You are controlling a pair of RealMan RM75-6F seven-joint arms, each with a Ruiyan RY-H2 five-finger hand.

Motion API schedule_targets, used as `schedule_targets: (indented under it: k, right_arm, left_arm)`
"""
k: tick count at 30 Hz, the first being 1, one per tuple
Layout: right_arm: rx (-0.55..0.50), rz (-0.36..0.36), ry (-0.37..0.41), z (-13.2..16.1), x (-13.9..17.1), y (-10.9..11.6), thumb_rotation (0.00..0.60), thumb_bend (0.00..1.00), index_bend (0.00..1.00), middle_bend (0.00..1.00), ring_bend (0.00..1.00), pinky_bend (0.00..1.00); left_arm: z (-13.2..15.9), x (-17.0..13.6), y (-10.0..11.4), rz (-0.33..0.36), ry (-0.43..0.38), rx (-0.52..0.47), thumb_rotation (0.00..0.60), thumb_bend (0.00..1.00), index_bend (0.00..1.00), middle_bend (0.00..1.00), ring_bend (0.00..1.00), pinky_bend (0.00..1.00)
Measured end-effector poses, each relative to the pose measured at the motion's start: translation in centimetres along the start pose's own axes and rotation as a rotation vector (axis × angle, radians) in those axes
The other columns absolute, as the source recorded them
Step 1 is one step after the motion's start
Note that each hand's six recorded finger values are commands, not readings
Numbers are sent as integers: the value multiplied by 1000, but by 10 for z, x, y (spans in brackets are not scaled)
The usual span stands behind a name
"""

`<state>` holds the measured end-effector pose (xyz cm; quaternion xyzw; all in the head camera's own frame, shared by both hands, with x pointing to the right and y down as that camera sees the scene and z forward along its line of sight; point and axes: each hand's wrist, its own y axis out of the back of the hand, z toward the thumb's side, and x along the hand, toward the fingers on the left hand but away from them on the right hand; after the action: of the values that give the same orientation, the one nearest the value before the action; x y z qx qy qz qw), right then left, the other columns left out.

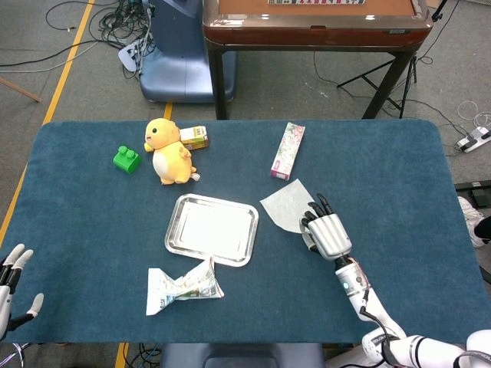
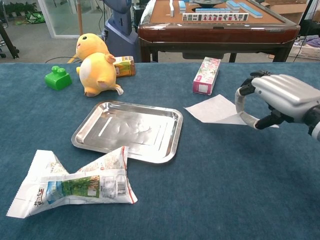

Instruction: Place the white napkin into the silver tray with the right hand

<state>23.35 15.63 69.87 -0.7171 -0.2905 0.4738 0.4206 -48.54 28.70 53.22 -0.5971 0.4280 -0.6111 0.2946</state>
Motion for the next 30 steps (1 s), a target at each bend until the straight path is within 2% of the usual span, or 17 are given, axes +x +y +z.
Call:
schedule_targets:
  k: [5, 10, 14, 19, 23, 25, 30]
  right_arm:
    - [-29, -58, -15, -5, -10, 23, 600, 489, 646, 444, 207, 50]
    - [-65, -154, 13, 4, -31, 60, 600, 490, 656, 458, 224, 68]
    - [-94, -219, 74, 26, -52, 89, 600, 490, 656, 459, 225, 68]
    - [-133, -274, 185, 71, -77, 116, 600, 489, 656, 459, 225, 68]
    - [-136, -258, 275, 109, -87, 117, 600, 490, 657, 460, 225, 68]
    - [-119, -231, 311, 125, -90, 107, 600, 489, 657, 460, 225, 68]
    - [-55, -161, 366, 142, -86, 74, 600, 490, 658, 460, 229, 68]
  left_arm:
    - [0, -1, 1, 1, 1, 1, 600, 336, 17, 22, 44, 19]
    - [-1, -2, 1, 4, 7, -4, 600, 336, 17, 22, 44, 19]
    - [0, -3, 3, 14, 5, -10, 600, 335, 17, 22, 43, 19]
    - [1, -5, 8, 29, 2, -9, 600, 336, 16, 22, 44, 19]
    - [-2, -10, 9, 30, 14, -7, 600, 335, 16, 22, 43, 19]
    - [-3, -11, 9, 30, 19, -8, 600, 335, 17, 22, 43, 19]
    - [-8, -15, 9, 32, 34, -9, 600, 336, 17, 22, 43, 19]
